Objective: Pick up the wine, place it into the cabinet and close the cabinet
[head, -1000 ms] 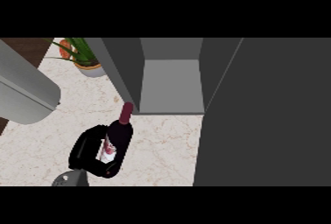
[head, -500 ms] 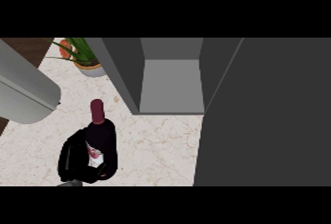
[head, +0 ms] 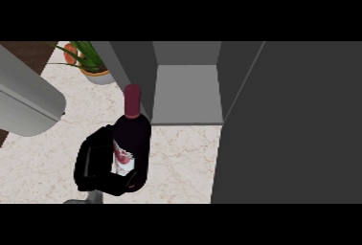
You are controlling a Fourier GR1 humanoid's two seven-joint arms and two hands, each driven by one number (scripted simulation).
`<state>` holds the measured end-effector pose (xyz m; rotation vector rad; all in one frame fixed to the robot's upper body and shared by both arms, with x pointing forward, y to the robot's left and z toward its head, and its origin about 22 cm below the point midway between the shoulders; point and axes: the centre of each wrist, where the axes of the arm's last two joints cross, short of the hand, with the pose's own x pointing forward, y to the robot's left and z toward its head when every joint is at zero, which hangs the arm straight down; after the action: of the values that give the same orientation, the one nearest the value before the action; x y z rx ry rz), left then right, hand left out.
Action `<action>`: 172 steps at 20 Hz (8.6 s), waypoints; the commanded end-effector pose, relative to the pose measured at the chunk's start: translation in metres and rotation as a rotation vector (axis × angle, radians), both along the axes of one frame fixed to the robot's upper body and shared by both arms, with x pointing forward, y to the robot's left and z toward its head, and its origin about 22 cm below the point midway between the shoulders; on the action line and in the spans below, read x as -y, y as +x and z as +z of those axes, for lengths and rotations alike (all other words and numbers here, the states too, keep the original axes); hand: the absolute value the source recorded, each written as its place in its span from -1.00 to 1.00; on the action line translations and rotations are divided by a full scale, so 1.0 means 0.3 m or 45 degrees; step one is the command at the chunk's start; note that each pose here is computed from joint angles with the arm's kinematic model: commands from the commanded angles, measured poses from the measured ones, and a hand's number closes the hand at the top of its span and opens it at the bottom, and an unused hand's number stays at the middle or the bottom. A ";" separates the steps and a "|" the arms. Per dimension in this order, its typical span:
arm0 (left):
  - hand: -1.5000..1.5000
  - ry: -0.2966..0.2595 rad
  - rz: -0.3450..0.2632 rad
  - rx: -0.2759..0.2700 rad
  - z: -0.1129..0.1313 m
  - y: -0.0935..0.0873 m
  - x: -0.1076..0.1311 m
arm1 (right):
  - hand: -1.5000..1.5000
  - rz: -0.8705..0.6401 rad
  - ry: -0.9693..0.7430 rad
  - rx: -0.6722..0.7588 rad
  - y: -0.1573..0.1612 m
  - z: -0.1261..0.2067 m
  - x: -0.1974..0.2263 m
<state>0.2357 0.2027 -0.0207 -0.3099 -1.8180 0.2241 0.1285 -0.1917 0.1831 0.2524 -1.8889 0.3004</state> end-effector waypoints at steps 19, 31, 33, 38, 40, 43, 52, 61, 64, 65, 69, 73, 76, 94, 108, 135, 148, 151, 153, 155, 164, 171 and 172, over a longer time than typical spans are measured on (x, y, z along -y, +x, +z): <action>1.00 0.079 0.070 -0.158 0.238 0.252 0.323 | -1.00 0.050 0.077 0.056 -0.127 0.094 0.049; 1.00 0.161 0.110 -0.264 0.042 0.250 0.371 | -1.00 0.068 0.062 0.039 -0.132 0.087 0.056; 1.00 0.157 0.111 -0.253 0.025 0.243 0.394 | -1.00 0.082 0.064 0.053 -0.145 0.073 0.080; 1.00 0.108 0.127 -0.259 0.007 0.291 0.382 | -1.00 0.076 0.092 0.037 -0.119 0.079 0.059; 1.00 0.097 0.151 -0.255 -0.009 0.317 0.376 | -1.00 0.103 0.068 0.042 -0.091 0.067 0.074; 1.00 0.038 0.168 -0.287 -0.007 0.355 0.378 | -1.00 0.080 0.054 0.043 -0.097 0.062 0.073; 1.00 0.070 0.204 -0.323 0.044 0.434 0.400 | -1.00 0.087 0.068 0.052 -0.133 0.054 0.083; 1.00 0.050 0.224 -0.345 0.144 0.562 0.386 | -1.00 0.072 0.097 0.036 -0.103 0.025 0.058; 1.00 0.075 0.238 -0.313 0.177 0.581 0.408 | -1.00 0.081 0.086 0.066 -0.082 0.058 0.058; 1.00 0.067 0.224 -0.336 0.239 0.595 0.440 | -1.00 0.069 0.069 0.049 -0.122 0.044 0.077; 1.00 0.240 0.344 -0.275 0.206 0.616 0.413 | -1.00 0.078 0.073 0.042 -0.099 0.025 0.067; 1.00 0.327 0.444 -0.273 0.243 0.660 0.353 | -1.00 0.120 0.085 0.022 -0.108 0.036 0.049; -1.00 0.475 0.541 -0.261 0.260 0.680 0.324 | -1.00 0.119 0.073 0.036 -0.113 0.033 0.072; -1.00 0.623 0.612 -0.320 0.185 0.675 0.216 | -1.00 0.144 0.098 0.038 -0.112 0.015 0.058; -1.00 0.451 0.330 -0.056 0.274 0.689 0.324 | -1.00 0.121 0.075 0.018 -0.143 0.016 0.047; -1.00 0.145 0.058 0.039 0.123 0.319 0.379 | -1.00 0.062 0.063 0.034 -0.183 0.068 0.059; -1.00 0.094 0.007 0.070 0.172 -0.034 0.298 | -1.00 0.084 0.046 0.022 -0.168 0.065 0.041; -1.00 0.083 0.016 0.095 0.172 -0.084 0.239 | 1.00 0.209 -0.081 -0.042 -0.157 0.058 0.039; -1.00 0.077 0.045 0.083 0.139 -0.128 0.291 | 1.00 0.323 -0.209 -0.039 -0.178 0.069 0.048; -1.00 0.109 0.074 0.078 0.137 -0.100 0.174 | 1.00 0.465 -0.186 -0.079 -0.168 0.035 0.028; -1.00 0.154 0.096 0.081 0.165 -0.257 -0.001 | 1.00 0.669 -0.155 -0.089 -0.203 0.043 -0.064; -1.00 0.130 0.141 0.110 0.194 -0.263 -0.132 | 1.00 0.724 -0.126 -0.121 -0.155 0.043 -0.187; -1.00 0.139 0.148 0.111 0.211 -0.274 -0.142 | 1.00 0.751 -0.122 -0.111 -0.168 0.053 -0.179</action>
<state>0.1612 0.2276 0.0364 -0.1533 -1.9160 0.1853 0.1087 -0.1506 0.1719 0.5495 -1.6143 0.7217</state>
